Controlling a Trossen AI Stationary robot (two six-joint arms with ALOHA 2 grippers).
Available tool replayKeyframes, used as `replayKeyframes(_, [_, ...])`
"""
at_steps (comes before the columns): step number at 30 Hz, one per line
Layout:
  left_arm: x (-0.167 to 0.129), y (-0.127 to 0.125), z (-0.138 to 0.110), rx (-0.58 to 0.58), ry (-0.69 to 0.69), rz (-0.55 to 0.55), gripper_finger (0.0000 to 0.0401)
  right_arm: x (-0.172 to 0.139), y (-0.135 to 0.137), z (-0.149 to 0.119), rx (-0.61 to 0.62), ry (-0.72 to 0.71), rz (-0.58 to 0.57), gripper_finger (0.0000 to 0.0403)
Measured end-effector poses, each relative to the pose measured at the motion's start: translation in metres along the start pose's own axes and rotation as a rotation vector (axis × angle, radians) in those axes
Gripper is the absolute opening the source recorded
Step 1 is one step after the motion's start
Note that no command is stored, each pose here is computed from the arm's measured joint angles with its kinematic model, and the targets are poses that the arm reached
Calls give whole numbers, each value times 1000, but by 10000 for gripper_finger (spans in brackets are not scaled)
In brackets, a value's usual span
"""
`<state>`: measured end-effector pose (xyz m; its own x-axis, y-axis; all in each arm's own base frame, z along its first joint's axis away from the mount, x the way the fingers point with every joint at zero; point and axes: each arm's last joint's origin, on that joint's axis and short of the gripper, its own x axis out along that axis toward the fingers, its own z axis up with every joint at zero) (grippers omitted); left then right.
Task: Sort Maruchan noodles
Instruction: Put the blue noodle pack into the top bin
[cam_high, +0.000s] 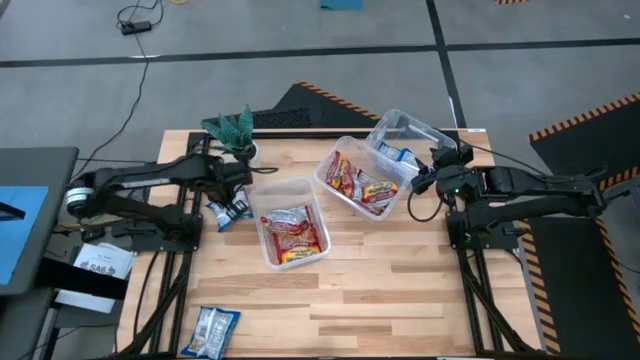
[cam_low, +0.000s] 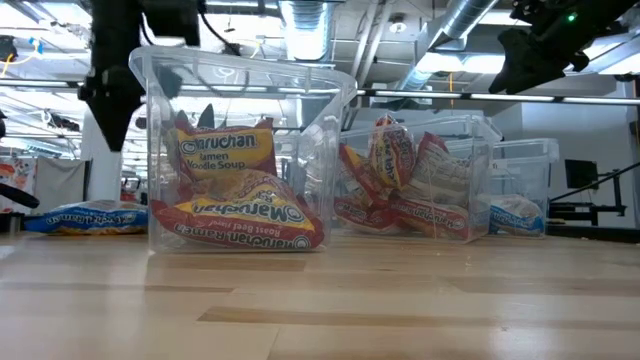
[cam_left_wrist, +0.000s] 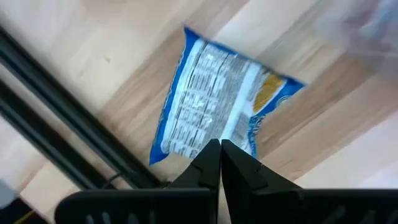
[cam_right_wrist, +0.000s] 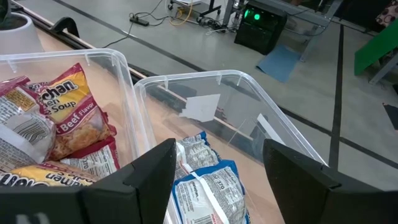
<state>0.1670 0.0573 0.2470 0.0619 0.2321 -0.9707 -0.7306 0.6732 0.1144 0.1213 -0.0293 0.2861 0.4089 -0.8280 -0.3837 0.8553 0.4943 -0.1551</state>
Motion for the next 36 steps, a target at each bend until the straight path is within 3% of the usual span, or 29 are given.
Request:
replayKeyframes(7, [-12,10,-8,-25,-196,-51,1,0,0,0,0,0,0,262])
replayKeyframes(10, [-1,15,-9,-39,-151,-78,17,0,0,0,1,7,15,262])
replayKeyframes(14, [16,18,-8,-28,-65,-62,75,0,1,0,1,11,23,262])
replayKeyframes(26, [46,31,7,16,147,-7,312,0,1,0,0,11,23,262])
replayKeyframes(30, [47,32,10,17,145,-62,349,0,1,0,1,11,23,262])
replayKeyframes(36, [50,24,15,55,88,-180,359,0,1,0,1,11,23,262])
